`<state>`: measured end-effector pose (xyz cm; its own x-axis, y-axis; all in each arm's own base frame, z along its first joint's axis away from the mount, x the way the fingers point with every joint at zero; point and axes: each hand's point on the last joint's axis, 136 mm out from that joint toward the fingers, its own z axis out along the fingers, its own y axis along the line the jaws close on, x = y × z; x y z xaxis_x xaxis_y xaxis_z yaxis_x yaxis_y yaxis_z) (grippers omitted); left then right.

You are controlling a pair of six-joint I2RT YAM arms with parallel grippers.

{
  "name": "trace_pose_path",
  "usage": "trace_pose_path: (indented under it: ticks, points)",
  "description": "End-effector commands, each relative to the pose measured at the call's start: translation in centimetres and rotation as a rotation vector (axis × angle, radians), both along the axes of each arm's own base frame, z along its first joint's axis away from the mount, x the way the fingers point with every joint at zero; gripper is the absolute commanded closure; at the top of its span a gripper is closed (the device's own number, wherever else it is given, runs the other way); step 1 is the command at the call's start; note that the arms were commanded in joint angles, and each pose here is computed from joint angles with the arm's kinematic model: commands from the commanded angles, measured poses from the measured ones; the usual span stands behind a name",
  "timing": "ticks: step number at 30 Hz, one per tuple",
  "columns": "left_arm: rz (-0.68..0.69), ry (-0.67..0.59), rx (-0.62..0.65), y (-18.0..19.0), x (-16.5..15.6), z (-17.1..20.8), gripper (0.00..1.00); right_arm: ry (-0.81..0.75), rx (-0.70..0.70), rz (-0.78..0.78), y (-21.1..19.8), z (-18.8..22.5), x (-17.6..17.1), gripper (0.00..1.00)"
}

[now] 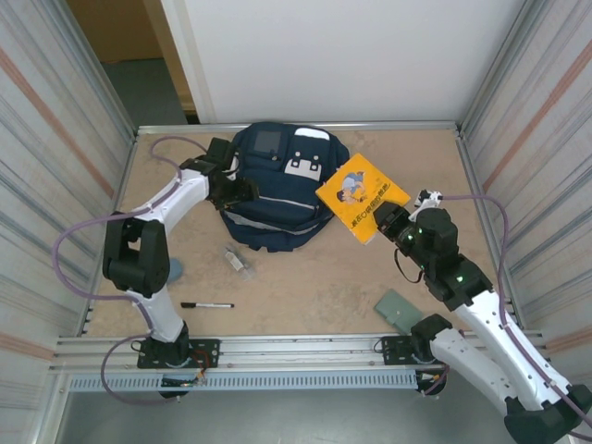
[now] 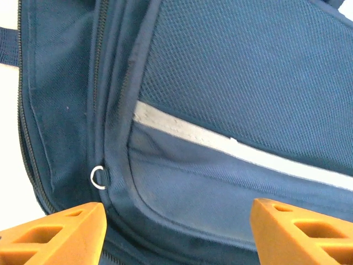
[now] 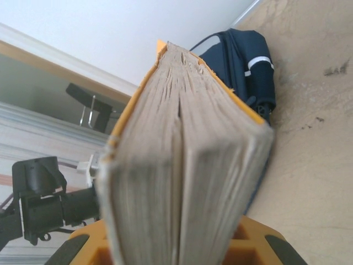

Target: Pack the student bag

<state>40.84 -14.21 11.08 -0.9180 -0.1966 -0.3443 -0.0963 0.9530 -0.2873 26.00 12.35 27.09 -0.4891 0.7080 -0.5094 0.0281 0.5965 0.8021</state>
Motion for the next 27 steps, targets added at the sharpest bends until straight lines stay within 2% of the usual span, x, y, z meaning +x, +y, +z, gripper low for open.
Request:
trace_pose_path:
  ticks: [1,4,8,12,14,18,21,24,27]
  points:
    - [0.046,0.011,-0.096,-0.1,1.4,-1.3,0.32,-0.065,0.009,0.019,0.0,1.5,-0.2,1.0]
    - [0.032,0.047,-0.165,-1.2,1.5,-1.9,0.36,-0.07,0.016,0.036,0.3,1.5,-0.3,1.0]
    - [-0.003,0.085,-0.358,-4.0,1.1,-1.3,0.45,-0.03,0.066,0.046,0.4,0.9,-0.4,1.0]
    - [-0.044,0.141,-0.521,-6.5,0.7,-0.3,0.8,0.04,0.152,0.083,1.0,-0.1,-0.6,1.0]
    - [-0.027,0.149,-0.579,-7.1,0.5,0.5,0.89,0.053,0.168,0.103,1.0,-0.1,-0.5,1.0]
    - [0.06,0.079,-0.739,-8.6,0.5,3.1,0.99,0.086,0.172,0.15,0.8,-0.4,-0.1,1.0]
    - [0.113,0.044,-0.863,-10.4,0.7,5.6,1.0,0.174,0.225,0.233,1.0,-1.5,0.4,1.0]
    - [0.099,0.081,-0.955,-12.8,1.3,8.3,1.0,0.236,0.272,0.294,1.0,-2.3,0.3,1.0]
    - [0.104,0.038,-1.021,-14.1,2.5,10.3,1.0,0.232,0.2,0.196,-1.2,-3.3,-0.4,1.0]
